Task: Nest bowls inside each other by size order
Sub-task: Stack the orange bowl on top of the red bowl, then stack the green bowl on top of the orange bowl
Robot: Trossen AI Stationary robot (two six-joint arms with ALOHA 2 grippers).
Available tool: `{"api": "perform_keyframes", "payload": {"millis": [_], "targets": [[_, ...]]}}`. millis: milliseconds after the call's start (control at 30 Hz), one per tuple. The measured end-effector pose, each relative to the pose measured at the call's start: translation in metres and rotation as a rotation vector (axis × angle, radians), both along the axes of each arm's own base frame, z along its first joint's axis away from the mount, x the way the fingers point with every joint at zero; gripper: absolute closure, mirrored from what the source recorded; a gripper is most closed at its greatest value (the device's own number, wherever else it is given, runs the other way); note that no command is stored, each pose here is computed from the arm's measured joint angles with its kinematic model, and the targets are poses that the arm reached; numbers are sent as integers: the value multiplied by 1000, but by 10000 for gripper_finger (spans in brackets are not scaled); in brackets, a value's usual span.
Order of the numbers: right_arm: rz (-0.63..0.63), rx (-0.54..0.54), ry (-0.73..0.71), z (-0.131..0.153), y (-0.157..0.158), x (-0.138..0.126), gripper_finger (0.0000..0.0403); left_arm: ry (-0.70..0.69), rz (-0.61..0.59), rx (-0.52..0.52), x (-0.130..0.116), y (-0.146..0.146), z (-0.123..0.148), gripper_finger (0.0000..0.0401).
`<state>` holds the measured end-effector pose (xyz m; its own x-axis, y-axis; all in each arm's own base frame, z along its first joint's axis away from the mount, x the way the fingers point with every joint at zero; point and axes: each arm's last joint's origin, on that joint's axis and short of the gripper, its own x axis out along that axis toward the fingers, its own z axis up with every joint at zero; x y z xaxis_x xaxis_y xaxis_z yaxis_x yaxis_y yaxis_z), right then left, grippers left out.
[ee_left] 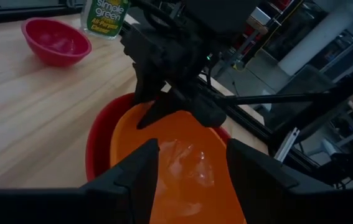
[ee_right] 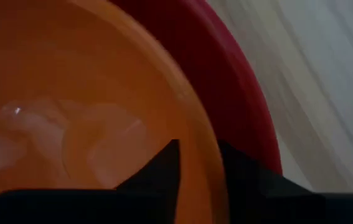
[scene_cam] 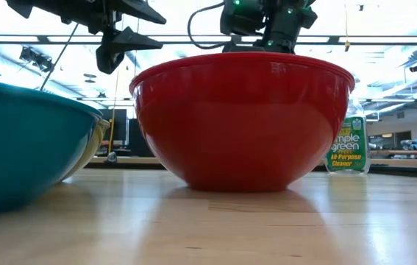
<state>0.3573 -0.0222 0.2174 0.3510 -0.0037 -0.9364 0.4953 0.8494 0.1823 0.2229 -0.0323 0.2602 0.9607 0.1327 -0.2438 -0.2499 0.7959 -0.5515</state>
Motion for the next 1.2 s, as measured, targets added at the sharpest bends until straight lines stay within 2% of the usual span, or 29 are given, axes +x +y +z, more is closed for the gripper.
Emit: {"api": "perform_keyframes", "payload": {"millis": [133, 233, 400, 500, 600, 767, 867, 967, 1100, 1200], "targets": [[-9, 64, 34, 4, -4, -3, 237, 3, -4, 23, -1, 0, 0, 209], [-34, 34, 63, 18, -6, -3, 214, -12, 1, 29, -5, 3, 5, 209], [-28, -21, 33, 50, -7, 2, 204, -1, 31, 16, -19, 11, 11, 209], [-29, -21, 45, 67, -8, 1, 205, 60, -4, -21, -29, 14, 10, 209], [-34, -47, 42, 93, -12, -2, 205, 209, -5, -120, -43, 18, -1, 209], [14, -188, 3, 129, -18, -6, 205, 495, 141, -231, -65, 30, -23, 209], [26, -256, -14, 137, -19, -6, 205, 581, 175, -244, -70, 36, -30, 209], [36, -271, -29, 138, -21, -4, 205, 674, 135, -240, -71, 41, -36, 209], [47, -282, -55, 139, -23, -2, 205, 835, 91, -181, -75, 45, -47, 209], [51, -285, -69, 140, -24, -1, 205, 904, 75, -149, -76, 48, -52, 209]]}}
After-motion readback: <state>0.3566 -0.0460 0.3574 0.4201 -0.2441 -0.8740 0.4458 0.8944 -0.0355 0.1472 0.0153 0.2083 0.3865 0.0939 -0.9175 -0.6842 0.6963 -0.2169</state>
